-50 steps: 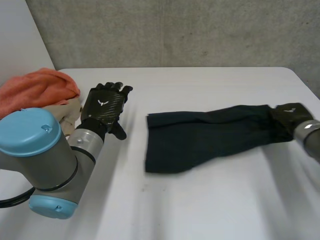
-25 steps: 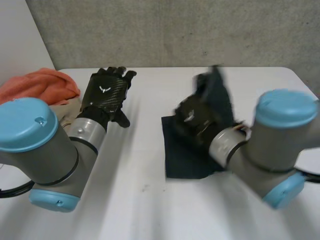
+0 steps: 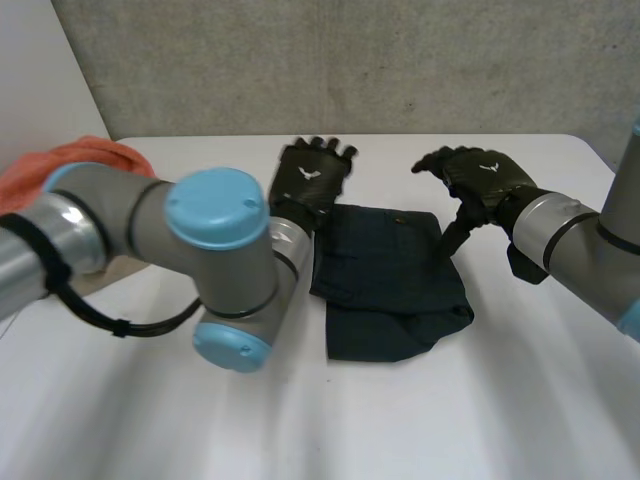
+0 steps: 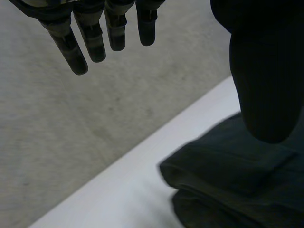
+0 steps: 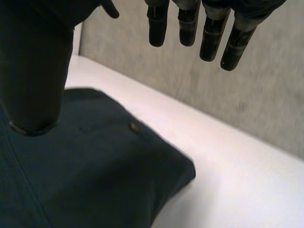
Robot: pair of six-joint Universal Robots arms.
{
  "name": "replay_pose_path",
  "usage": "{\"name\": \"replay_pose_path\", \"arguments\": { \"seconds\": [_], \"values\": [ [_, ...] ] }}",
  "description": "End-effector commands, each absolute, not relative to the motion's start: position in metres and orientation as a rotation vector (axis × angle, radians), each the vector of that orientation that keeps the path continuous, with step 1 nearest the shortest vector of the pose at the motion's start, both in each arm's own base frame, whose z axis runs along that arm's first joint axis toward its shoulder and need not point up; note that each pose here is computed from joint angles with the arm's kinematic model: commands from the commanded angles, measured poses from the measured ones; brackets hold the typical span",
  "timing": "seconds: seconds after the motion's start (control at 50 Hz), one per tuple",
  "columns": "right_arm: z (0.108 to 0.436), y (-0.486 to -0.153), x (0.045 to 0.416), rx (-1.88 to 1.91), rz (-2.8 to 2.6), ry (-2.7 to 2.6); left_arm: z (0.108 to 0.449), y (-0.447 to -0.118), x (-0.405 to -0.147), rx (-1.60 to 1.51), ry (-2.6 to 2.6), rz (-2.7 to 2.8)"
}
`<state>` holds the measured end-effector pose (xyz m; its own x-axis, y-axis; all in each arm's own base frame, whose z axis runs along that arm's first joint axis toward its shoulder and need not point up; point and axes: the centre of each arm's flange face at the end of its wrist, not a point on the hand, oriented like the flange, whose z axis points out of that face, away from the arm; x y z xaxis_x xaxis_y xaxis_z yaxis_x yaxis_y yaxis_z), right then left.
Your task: Fold the laundry.
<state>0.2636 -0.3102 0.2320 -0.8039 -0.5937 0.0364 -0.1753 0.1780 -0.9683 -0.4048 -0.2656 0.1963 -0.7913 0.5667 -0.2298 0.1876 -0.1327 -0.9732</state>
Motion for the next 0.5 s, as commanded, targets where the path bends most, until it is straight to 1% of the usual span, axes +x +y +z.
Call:
{"name": "replay_pose_path", "arguments": {
  "seconds": [0.02,0.14,0.22,0.26,0.36,0.5],
  "values": [
    [0.191,-0.339,0.274,-0.787,-1.507,2.277,0.157,-0.275,-0.425,-0.927,-1.930,1.912],
    [0.175,-0.349,0.277,-0.794,-1.441,2.318,0.137,-0.274,-0.418,-0.975,-2.052,1.823],
    [0.175,-0.352,0.279,-0.797,-1.443,2.316,0.121,-0.255,-0.406,-1.058,-2.154,1.696],
    [0.176,-0.352,0.279,-0.811,-1.452,2.313,0.128,-0.244,-0.399,-1.072,-2.167,1.673],
    [0.176,-0.351,0.279,-0.863,-1.472,2.311,0.143,-0.239,-0.393,-1.037,-2.113,1.741],
    [0.181,-0.355,0.282,-0.904,-1.515,2.285,0.137,-0.236,-0.393,-1.044,-2.120,1.732]
  ]
}}
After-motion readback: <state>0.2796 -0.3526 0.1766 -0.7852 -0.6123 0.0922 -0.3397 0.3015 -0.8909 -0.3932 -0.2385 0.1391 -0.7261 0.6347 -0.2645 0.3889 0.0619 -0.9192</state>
